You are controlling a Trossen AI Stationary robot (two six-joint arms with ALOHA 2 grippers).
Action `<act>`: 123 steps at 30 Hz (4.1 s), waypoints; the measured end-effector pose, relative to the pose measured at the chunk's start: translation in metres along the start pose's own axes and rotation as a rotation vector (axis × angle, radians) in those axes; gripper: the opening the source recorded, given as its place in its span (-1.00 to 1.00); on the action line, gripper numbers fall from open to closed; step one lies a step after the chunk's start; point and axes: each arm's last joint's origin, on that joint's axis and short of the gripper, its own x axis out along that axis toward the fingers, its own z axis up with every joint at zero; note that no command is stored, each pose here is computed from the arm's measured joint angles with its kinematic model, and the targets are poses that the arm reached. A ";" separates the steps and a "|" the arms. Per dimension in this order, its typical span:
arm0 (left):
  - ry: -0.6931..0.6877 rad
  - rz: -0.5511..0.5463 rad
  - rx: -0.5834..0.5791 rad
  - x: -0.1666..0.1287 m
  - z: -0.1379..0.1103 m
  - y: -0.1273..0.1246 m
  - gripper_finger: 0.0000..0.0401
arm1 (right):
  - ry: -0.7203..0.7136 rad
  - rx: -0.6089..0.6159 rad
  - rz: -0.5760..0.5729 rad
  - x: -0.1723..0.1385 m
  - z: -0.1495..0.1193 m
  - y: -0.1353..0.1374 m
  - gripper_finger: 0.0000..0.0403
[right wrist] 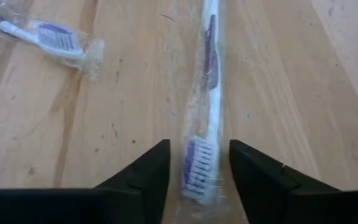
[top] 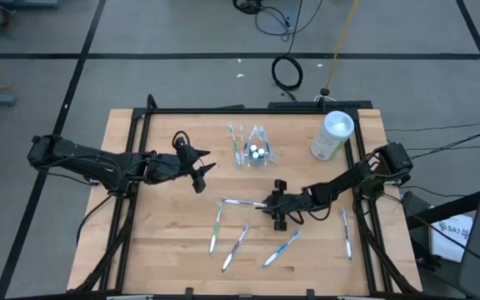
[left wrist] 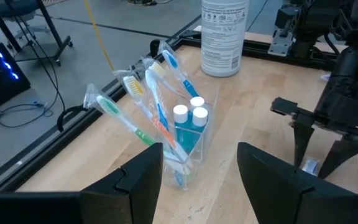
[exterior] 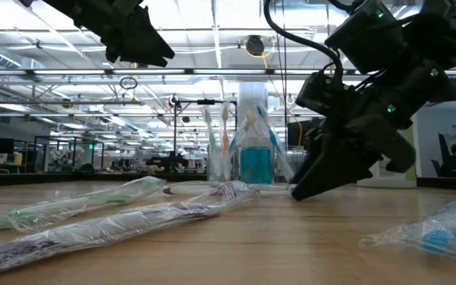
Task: Pick & Place toothbrushing station
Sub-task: Put the top violet toothbrush into the transparent organizer
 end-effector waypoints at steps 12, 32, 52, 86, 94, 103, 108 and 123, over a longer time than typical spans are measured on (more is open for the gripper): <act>0.002 0.000 0.000 0.000 0.000 0.000 0.07 | 0.002 0.002 0.014 -0.001 0.001 -0.002 -0.71; -0.002 0.000 0.001 0.000 0.000 0.000 0.07 | -0.032 -0.648 -0.430 -0.097 0.071 -0.031 -0.76; -0.009 0.006 0.018 0.000 0.001 0.000 0.07 | 0.615 -1.067 -0.522 -0.157 0.120 -0.092 -0.84; 0.011 0.010 0.007 0.000 -0.001 0.001 0.07 | 0.798 -1.507 -0.434 -0.133 0.097 -0.098 -0.85; 0.011 0.011 0.007 0.000 -0.001 0.001 0.07 | 0.705 -1.567 -0.402 -0.109 0.078 -0.101 -0.84; 0.011 0.010 -0.001 0.000 -0.001 0.001 0.07 | 0.616 -1.539 -0.526 -0.086 0.049 -0.104 -0.71; 0.009 0.010 -0.012 0.000 -0.001 0.000 0.07 | 0.549 -1.489 -0.551 -0.084 0.050 -0.104 -0.55; 0.007 0.009 -0.041 0.000 -0.001 0.000 0.07 | 0.304 -1.222 -0.797 -0.110 0.077 -0.107 -0.28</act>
